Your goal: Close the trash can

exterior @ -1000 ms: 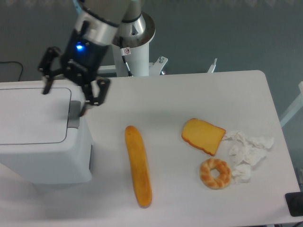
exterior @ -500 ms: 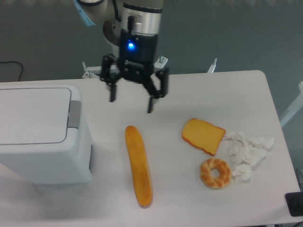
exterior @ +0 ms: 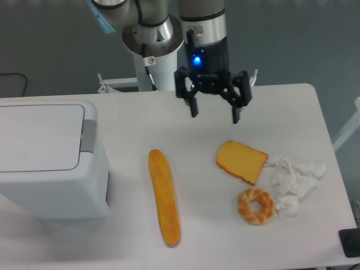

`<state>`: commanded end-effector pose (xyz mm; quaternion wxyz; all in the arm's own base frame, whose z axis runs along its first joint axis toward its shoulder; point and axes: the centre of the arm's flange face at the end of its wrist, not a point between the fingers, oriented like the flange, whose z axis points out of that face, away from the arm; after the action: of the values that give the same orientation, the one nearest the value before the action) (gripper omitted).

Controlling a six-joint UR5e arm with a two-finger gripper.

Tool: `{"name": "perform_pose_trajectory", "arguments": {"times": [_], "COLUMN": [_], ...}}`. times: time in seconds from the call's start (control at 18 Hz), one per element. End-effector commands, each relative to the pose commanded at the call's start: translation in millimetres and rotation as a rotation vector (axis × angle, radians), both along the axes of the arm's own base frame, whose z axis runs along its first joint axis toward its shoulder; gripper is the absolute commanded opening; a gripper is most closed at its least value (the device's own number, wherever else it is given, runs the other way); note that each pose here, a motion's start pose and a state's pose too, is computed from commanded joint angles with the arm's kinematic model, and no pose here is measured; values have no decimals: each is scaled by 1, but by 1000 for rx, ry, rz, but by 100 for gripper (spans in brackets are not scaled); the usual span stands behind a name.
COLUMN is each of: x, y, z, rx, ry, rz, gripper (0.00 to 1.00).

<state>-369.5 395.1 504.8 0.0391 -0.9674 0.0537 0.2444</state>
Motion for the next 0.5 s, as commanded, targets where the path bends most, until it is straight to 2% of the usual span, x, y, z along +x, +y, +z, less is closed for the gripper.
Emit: {"name": "perform_pose_trajectory", "arguments": {"times": [0.06,0.17,0.39,0.5], "x": [-1,-2,-5,-1], "y": [-6,-27,-58,-70], "z": [1,4,13,8], "rx": [-39,-74,-45,-32], "ry": [17,-8,-86,-122], "rz": [15,47,74,53], "gripper": [100,100,100,100]}}
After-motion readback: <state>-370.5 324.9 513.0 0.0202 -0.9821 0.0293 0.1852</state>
